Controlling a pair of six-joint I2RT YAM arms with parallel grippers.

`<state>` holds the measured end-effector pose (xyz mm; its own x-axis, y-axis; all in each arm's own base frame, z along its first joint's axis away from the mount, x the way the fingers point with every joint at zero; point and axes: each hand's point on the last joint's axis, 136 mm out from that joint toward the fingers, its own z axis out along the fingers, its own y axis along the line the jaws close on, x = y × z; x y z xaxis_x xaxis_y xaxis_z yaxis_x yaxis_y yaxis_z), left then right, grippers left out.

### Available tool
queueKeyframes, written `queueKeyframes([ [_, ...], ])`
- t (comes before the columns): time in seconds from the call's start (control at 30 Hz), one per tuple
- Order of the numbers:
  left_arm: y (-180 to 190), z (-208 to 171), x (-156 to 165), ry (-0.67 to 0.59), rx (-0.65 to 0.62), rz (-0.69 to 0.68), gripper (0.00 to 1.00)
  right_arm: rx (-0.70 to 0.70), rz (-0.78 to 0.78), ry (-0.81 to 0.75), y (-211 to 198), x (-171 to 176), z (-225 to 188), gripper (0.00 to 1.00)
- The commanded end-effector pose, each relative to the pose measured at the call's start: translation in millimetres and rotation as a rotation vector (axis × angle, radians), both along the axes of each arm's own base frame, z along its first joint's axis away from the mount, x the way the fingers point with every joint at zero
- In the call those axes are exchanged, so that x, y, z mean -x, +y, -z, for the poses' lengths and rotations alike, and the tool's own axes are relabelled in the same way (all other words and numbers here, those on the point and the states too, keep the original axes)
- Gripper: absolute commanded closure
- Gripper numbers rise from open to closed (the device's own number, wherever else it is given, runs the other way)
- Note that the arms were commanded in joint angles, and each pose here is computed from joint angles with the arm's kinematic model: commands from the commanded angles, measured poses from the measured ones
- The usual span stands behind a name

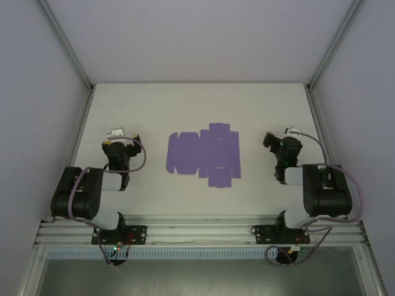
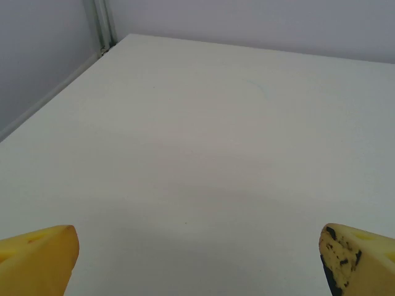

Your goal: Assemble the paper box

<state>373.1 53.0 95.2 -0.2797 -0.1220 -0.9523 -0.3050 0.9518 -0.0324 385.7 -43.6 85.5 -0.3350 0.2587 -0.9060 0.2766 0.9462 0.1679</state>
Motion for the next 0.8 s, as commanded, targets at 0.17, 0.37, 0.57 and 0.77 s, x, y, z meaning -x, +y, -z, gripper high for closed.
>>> queueKeyframes([
  [0.17,1.2,-11.8,-7.2,-0.04,-0.021,-0.006,0.0,-0.006,-0.003,-0.04,1.7,-4.9,-12.2,0.0],
  [0.37,1.3,-11.5,-7.3,-0.039,-0.021,-0.007,0.0,-0.008,-0.004,-0.039,2.0,-5.3,-11.9,0.0],
  [0.57,1.2,-12.1,-7.7,-0.04,-0.021,-0.006,0.0,-0.007,-0.005,-0.038,2.2,-5.4,-11.8,0.0],
  [0.77,-6.6,-11.3,-11.5,-0.03,-0.023,0.044,0.0,-0.007,-0.005,-0.04,2.3,-5.1,-12.3,0.0],
])
